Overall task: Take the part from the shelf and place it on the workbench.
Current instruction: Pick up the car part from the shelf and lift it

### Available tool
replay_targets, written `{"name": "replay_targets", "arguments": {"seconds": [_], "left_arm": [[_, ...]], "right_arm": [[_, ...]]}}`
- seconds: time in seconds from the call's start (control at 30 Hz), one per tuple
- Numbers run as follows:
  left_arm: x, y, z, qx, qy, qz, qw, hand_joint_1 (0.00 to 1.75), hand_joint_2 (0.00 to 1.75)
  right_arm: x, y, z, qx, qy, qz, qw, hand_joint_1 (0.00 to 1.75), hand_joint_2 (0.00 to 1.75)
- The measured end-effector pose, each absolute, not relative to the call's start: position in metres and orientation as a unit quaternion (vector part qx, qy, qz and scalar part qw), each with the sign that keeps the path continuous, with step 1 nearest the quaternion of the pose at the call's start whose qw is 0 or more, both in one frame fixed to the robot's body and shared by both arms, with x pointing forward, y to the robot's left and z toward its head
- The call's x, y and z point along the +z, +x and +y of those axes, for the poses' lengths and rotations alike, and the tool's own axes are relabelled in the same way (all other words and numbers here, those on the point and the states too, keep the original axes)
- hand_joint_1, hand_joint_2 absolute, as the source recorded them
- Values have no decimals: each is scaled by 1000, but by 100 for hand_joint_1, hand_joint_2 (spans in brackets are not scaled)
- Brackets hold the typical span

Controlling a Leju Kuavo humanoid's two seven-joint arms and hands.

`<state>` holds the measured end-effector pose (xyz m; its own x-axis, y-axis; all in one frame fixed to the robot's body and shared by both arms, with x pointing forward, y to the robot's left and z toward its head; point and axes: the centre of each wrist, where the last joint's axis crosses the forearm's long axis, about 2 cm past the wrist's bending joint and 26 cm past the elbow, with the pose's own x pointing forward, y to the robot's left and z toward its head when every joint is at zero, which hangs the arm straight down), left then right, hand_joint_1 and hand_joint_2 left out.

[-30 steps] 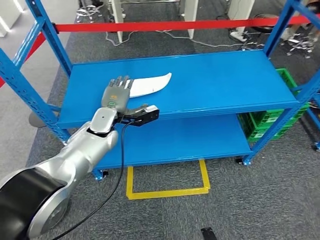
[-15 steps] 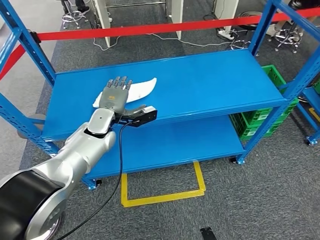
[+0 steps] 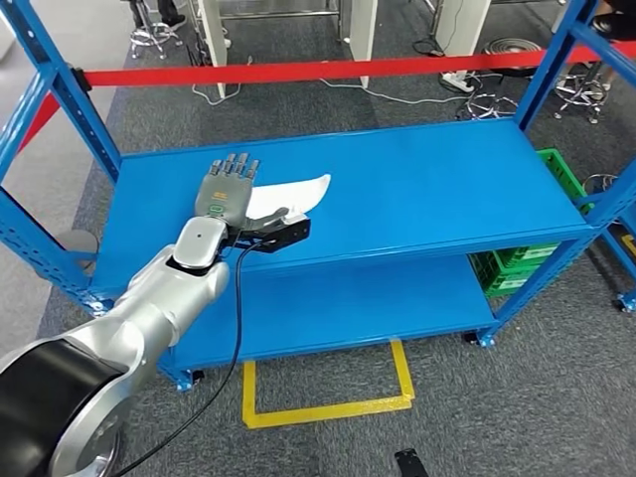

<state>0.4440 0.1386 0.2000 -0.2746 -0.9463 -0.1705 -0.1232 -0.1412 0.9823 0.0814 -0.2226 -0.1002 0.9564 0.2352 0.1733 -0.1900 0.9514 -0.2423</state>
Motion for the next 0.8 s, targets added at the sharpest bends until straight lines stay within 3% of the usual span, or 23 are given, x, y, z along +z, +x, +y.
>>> {"name": "replay_targets", "arguments": {"seconds": [0.03,0.8], "left_arm": [[200,444,139,-579,484,-551,356,0,175],[199,444,139,-588,466,-548,370,0,175]], "right_arm": [[-100,81,-223,108,-112,-101,983,0,175],[-100,82,-223,107,-112,-101,983,0,175]]}}
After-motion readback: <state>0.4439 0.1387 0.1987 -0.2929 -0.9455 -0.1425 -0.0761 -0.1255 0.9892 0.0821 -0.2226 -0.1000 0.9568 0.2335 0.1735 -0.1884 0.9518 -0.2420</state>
